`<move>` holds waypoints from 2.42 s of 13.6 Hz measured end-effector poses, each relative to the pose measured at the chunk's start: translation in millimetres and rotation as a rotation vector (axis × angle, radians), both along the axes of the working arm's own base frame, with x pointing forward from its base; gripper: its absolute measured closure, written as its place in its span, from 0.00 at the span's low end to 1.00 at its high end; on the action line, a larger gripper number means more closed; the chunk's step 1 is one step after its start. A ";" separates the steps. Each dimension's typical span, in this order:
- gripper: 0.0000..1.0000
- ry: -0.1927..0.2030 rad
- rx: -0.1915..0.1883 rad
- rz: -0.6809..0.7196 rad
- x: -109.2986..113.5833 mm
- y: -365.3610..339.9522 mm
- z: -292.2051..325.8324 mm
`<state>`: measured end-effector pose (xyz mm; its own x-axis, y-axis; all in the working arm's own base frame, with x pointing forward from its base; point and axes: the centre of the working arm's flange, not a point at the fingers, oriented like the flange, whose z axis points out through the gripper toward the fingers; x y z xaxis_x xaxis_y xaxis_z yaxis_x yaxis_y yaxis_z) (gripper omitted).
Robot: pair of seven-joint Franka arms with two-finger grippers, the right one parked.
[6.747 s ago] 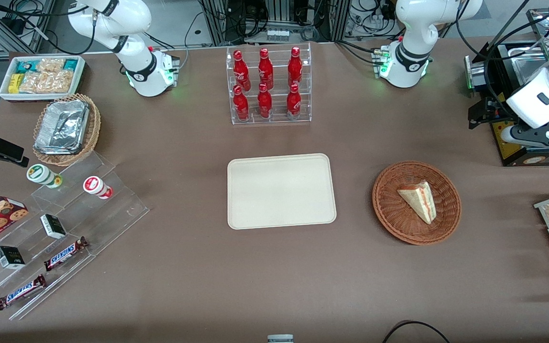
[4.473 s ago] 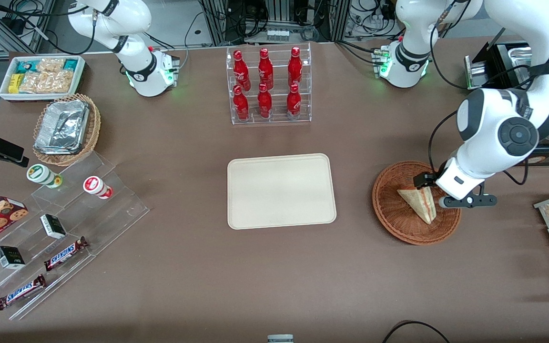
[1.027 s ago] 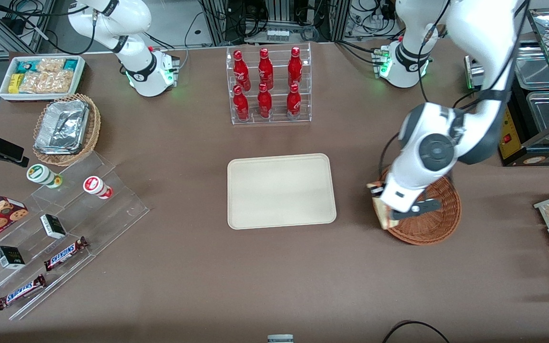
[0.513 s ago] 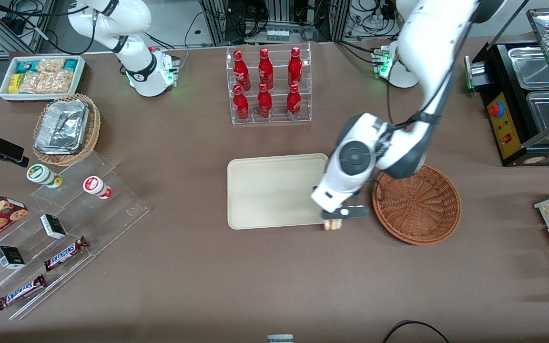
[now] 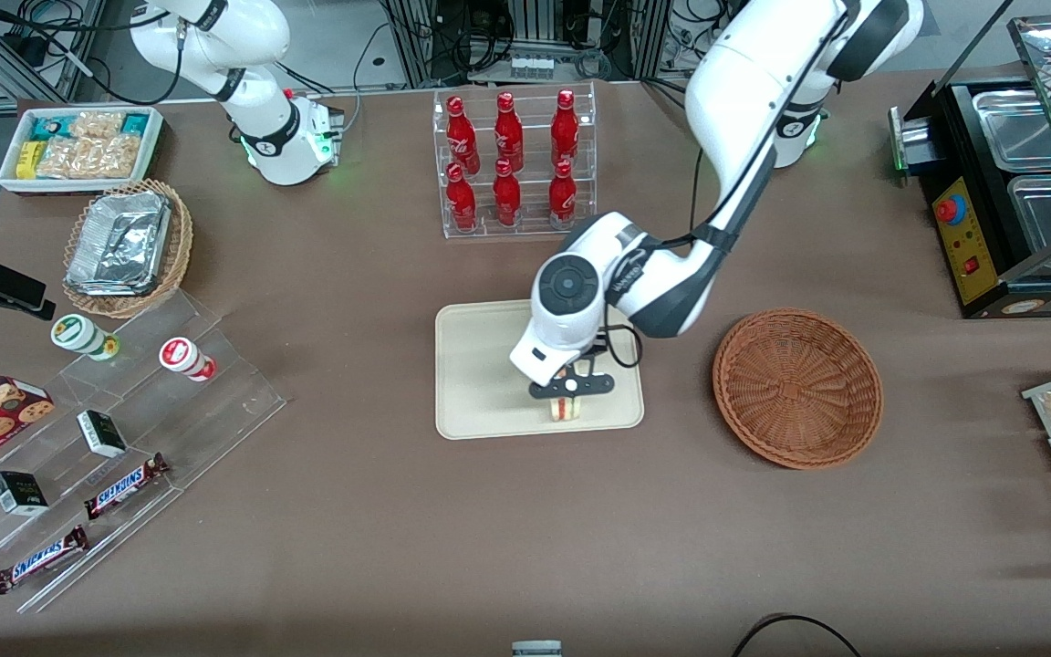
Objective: Place sandwich from basket to tray
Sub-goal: 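Lower the sandwich onto the tray center with the left gripper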
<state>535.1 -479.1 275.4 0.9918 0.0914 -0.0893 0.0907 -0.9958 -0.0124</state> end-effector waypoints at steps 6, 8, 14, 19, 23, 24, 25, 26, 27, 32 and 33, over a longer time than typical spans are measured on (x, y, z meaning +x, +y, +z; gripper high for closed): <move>0.82 0.028 0.024 0.017 -25.7 -28.1 -17.5; 0.82 0.047 0.019 0.018 -32.6 -33.7 -19.0; 0.82 0.062 0.031 0.025 -46.3 -44.8 -29.4; 0.82 0.050 0.033 0.083 -40.9 -42.0 -32.8; 0.83 0.026 0.034 0.123 -38.1 -42.5 -39.9; 0.82 0.025 0.034 0.125 -38.0 -42.5 -41.0; 0.77 0.025 0.034 0.125 -38.0 -42.5 -41.7; 0.66 0.024 0.033 0.126 -37.8 -42.6 -41.8; 0.56 0.021 0.030 0.127 -37.1 -43.2 -40.4; 0.04 -0.023 -0.018 0.148 -17.2 -47.8 4.8; 0.00 -0.026 -0.018 0.148 -14.8 -48.5 22.8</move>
